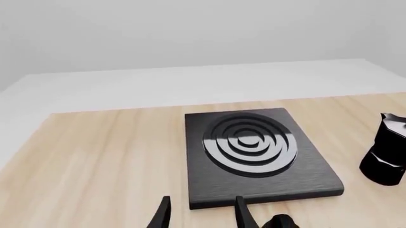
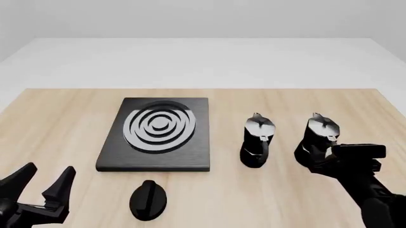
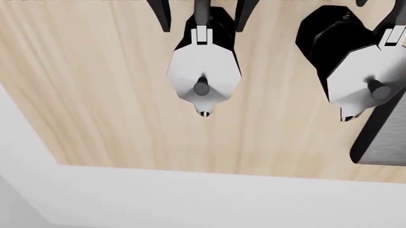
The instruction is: Put the right moka pot on the stove.
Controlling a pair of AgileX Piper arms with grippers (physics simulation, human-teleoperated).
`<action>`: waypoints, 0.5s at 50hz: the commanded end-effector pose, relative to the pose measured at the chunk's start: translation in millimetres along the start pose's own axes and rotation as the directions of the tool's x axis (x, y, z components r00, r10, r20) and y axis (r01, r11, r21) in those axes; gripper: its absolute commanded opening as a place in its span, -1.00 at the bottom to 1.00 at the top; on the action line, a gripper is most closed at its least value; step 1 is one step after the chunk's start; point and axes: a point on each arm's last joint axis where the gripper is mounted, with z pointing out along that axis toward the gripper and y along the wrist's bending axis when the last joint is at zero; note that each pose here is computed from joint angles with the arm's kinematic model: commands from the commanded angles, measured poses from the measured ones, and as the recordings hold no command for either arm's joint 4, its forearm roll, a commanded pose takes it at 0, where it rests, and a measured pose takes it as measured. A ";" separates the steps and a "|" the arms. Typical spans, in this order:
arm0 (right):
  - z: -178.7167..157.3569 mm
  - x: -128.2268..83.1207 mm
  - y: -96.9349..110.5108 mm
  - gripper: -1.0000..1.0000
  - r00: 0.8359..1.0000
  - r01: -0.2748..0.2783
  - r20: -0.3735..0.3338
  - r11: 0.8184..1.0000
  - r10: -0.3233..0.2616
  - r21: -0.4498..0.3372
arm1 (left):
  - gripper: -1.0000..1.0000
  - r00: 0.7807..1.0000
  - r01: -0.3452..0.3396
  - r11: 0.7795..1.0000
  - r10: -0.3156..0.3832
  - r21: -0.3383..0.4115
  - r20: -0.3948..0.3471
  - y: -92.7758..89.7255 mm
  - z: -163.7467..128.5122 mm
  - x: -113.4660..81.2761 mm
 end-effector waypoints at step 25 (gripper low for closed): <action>-20.4 -24.8 0.3 -1.00 0.994 -0.053 0.091 0.999 0.054 -0.009 | 1.00 1.000 -0.005 1.000 0.005 0.005 -0.008 -0.4 2.9 0.3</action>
